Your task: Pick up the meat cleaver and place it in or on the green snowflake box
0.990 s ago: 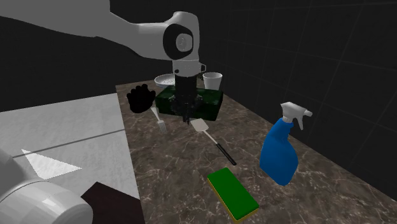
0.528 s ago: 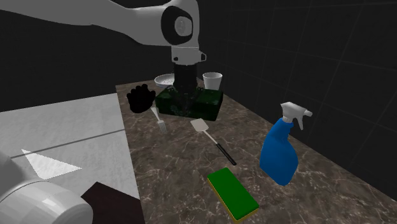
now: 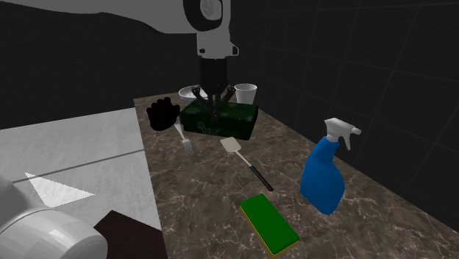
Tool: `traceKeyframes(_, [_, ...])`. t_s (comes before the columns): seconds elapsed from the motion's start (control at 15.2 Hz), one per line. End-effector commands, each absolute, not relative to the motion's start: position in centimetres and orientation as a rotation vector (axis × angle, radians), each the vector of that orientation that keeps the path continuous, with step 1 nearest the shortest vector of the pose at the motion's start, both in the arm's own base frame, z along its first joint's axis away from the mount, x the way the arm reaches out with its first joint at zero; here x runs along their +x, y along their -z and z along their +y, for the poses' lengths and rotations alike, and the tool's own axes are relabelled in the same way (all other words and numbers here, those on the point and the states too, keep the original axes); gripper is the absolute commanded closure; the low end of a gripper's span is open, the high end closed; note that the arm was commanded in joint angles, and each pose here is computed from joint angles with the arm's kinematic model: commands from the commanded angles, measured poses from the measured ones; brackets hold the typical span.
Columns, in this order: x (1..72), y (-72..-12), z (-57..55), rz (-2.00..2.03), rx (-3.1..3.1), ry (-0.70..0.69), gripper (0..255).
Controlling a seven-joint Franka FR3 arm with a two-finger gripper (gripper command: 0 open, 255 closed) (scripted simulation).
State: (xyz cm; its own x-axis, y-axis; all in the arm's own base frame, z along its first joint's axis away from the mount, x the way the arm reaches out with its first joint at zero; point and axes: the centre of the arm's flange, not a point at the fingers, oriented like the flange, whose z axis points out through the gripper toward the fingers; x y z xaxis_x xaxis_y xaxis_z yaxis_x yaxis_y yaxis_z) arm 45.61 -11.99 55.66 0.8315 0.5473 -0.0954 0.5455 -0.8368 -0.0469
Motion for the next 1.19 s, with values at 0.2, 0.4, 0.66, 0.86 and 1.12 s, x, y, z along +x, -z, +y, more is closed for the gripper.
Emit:
traceKeyframes(0.2, [45.6,-58.3,-12.0,-0.892,-2.989,-0.165,255])
traceKeyframes(0.4, [48.1,-58.5,-11.1,-0.892,-2.989,-0.165,255])
traceKeyframes(0.66, [53.1,-58.7,-9.3,-0.892,-2.989,-0.165,255])
traceKeyframes(0.86, [56.8,-58.8,-7.9,-0.892,-2.989,-0.165,255])
traceKeyframes(1.12, [61.7,-59.0,-6.1,-0.892,-2.989,-0.165,255])
